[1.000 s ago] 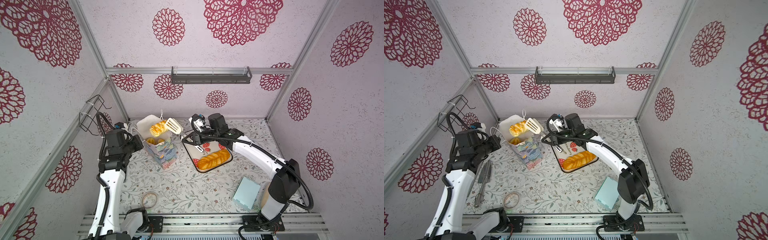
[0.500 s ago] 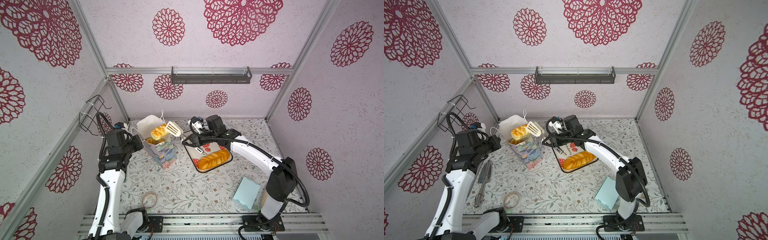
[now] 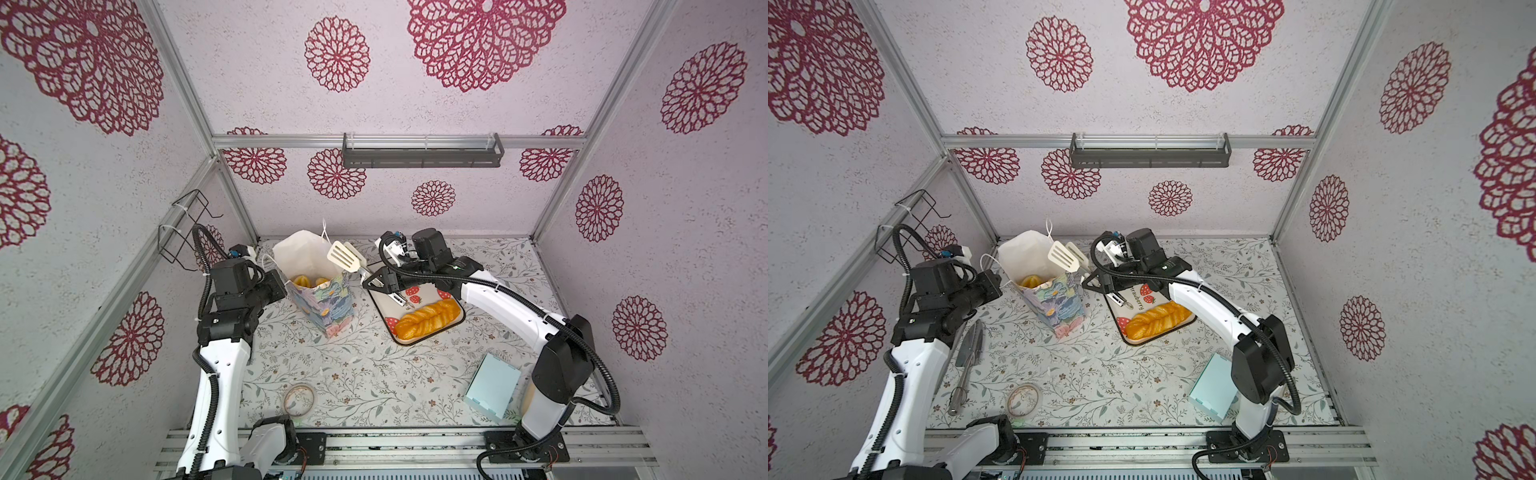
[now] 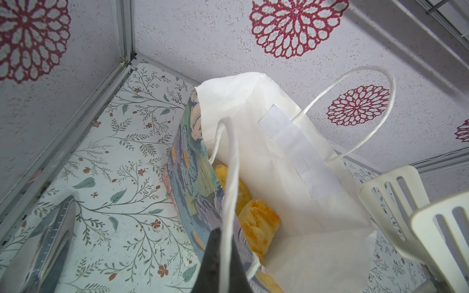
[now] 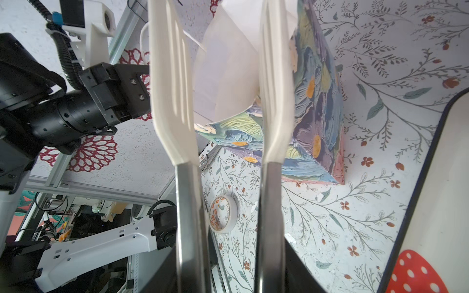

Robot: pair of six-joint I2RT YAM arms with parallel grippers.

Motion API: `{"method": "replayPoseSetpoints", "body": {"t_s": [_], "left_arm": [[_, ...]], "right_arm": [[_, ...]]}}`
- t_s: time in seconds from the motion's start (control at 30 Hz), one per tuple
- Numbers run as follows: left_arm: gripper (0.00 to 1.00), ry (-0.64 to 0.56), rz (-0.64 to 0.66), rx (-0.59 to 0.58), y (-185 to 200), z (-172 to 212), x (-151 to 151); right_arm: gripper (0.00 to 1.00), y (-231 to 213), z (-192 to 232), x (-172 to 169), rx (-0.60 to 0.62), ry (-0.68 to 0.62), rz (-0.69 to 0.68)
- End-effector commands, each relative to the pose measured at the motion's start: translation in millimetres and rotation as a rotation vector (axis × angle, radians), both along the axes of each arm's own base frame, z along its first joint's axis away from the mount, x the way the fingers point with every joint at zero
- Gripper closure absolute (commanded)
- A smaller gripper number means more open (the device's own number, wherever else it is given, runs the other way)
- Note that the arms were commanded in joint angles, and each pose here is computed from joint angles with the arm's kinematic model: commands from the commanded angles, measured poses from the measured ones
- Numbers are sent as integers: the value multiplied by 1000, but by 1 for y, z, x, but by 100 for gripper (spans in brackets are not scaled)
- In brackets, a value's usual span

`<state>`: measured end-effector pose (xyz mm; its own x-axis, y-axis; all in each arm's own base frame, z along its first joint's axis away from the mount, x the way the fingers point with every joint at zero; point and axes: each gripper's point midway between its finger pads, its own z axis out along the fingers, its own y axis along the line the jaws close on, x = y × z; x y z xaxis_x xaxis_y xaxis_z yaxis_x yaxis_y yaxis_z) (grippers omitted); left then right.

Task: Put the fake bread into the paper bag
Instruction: 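Move the empty tongs with the right gripper toward the twisted bread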

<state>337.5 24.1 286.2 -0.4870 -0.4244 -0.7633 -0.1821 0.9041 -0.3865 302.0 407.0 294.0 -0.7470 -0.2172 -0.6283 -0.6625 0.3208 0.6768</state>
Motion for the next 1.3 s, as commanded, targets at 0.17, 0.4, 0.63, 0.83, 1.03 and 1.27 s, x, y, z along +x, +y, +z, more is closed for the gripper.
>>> {"method": "replayPoseSetpoints", "body": {"t_s": [0.17,0.4,0.63,0.83,1.03,1.27], "left_arm": [[100,-7,6,-1,2,-1,0],[100,-7,7,-2,2,-1,0],[100,-8,6,-2,2,-1,-1],[100,-10,5,-3,1,0,0],[100,-8,1,-8,1,-1,1],[100,-2,-10,-10,-3,-2,3]], "right_arm": [[52,-6,43,-2,34,-139,-11],[52,-20,60,-5,17,-200,-49],[52,-45,66,4,-9,-212,-130],[52,-74,62,15,-10,-165,-227],[52,-104,43,24,-25,-79,-307],[53,-135,10,26,-72,44,-378]]}}
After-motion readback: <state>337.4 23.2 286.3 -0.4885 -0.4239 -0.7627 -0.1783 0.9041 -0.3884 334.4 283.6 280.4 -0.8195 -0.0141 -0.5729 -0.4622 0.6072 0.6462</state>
